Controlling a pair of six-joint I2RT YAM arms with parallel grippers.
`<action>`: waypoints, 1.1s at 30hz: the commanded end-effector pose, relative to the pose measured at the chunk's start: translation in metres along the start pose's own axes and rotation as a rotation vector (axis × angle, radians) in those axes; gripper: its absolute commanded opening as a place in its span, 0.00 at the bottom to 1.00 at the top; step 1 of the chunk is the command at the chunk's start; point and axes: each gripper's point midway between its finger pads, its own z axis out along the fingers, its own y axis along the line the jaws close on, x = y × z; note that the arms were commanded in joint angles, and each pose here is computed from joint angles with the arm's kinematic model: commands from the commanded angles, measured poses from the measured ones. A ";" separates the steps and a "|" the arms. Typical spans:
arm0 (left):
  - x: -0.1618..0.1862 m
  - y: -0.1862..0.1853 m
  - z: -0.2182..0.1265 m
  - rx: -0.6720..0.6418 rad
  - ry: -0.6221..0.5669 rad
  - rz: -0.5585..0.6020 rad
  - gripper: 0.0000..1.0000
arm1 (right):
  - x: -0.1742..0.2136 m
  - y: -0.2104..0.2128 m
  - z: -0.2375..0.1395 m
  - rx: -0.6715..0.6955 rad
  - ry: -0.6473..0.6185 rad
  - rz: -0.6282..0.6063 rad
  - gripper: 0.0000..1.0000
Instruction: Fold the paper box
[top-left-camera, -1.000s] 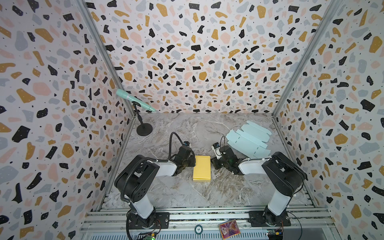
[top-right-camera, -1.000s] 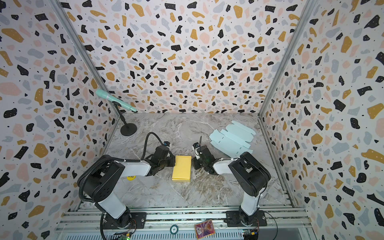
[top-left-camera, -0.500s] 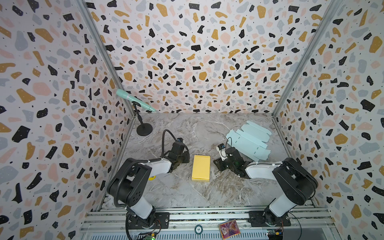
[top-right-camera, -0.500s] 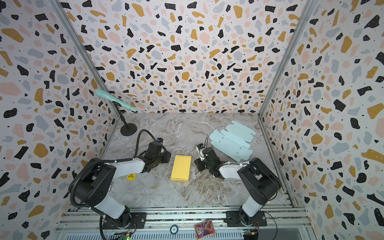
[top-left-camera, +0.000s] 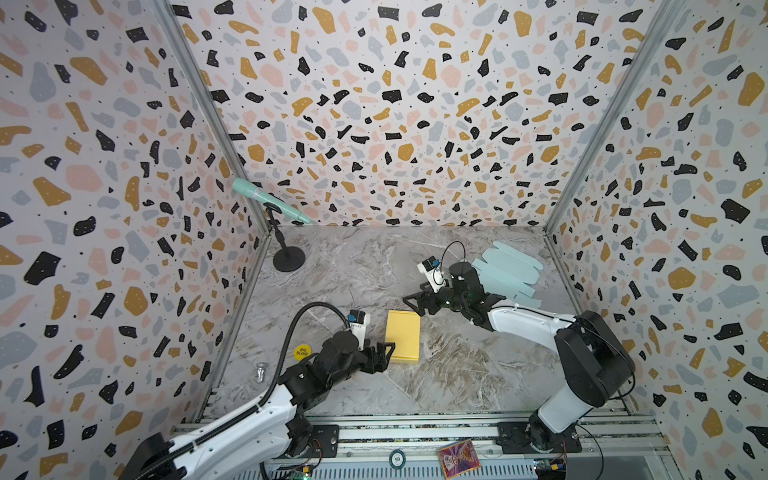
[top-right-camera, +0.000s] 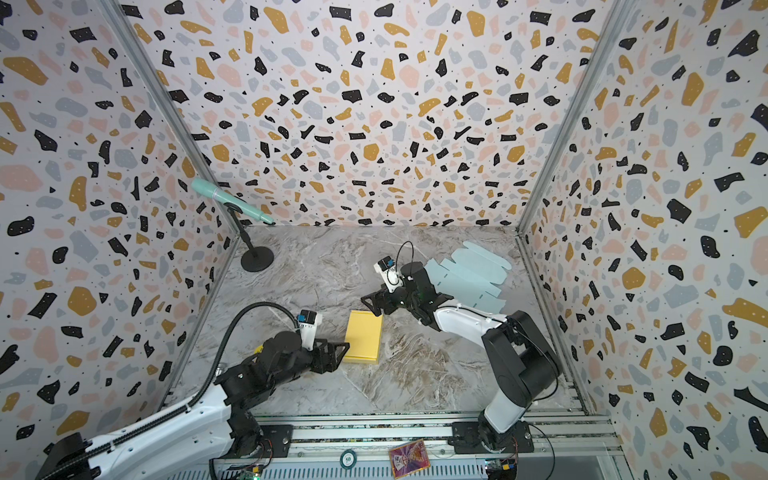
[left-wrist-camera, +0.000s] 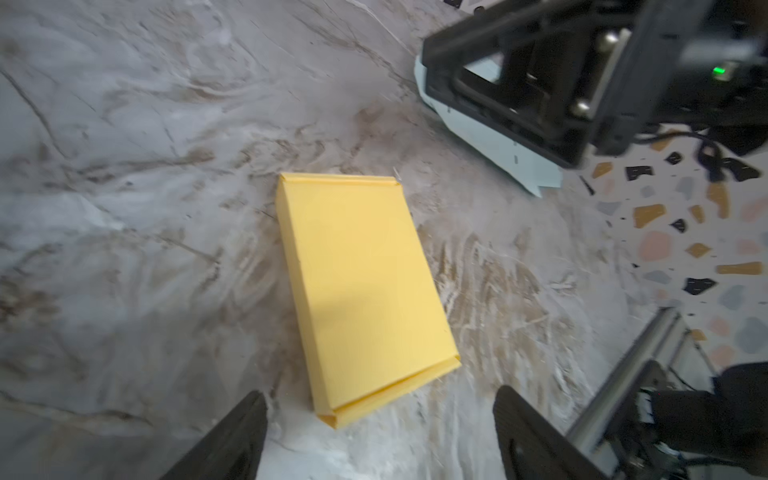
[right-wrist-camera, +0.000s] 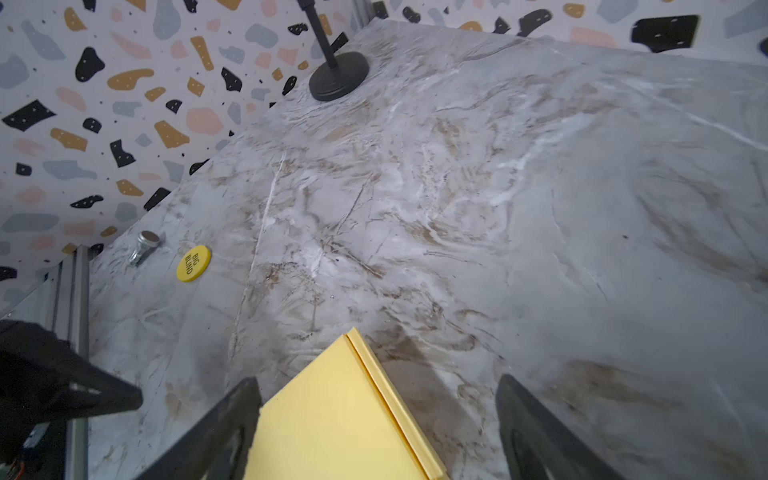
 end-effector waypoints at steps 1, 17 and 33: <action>0.023 -0.006 0.000 0.015 0.051 -0.072 0.96 | 0.019 0.020 0.012 -0.081 0.111 -0.058 0.91; 0.036 -0.023 0.039 0.005 0.073 -0.025 0.69 | 0.057 -0.015 0.043 -0.022 0.262 0.005 0.92; 0.021 0.001 0.055 -0.056 0.020 -0.044 0.60 | 0.074 -0.008 0.015 -0.053 0.270 0.040 0.92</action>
